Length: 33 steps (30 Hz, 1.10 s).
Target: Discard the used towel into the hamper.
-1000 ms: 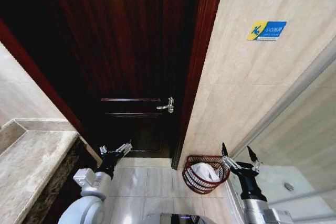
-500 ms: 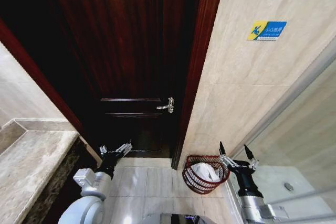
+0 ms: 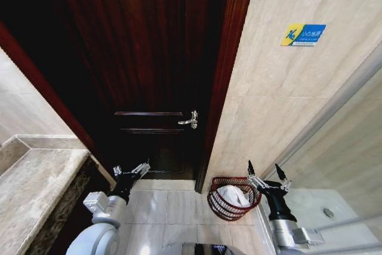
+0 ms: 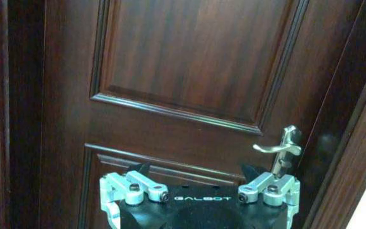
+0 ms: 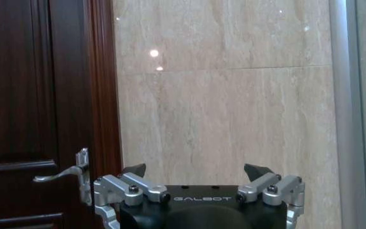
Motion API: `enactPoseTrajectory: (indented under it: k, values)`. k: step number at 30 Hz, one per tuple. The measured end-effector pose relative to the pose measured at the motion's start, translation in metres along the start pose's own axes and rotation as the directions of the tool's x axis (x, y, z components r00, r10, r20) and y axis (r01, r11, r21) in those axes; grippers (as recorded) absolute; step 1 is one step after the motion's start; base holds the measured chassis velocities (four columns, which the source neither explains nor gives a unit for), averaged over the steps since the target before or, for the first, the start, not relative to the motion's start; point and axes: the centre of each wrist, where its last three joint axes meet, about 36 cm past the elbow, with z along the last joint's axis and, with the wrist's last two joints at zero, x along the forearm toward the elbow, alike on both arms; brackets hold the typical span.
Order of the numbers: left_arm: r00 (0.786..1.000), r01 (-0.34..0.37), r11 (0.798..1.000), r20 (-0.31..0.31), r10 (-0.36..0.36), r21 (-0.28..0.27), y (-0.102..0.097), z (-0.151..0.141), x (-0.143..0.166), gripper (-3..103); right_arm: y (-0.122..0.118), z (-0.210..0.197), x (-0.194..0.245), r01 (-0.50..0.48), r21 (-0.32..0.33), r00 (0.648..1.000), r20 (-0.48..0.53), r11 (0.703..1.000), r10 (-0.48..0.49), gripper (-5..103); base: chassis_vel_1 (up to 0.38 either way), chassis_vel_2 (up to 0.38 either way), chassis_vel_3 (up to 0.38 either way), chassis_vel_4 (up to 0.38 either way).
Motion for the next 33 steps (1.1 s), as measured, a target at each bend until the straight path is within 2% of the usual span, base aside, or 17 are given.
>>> enactPoseTrajectory:
  k: [33]
  values:
    - [1.000, 0.000, 1.000, 0.000, 0.000, 0.000, 0.0000, 0.0000, 0.0000, 97, 0.0000, 0.0001, 0.0002, -0.001, 0.000, 1.000, -0.001, 1.000, 0.001, 100, 0.000, 0.000, 0.000, 0.000]
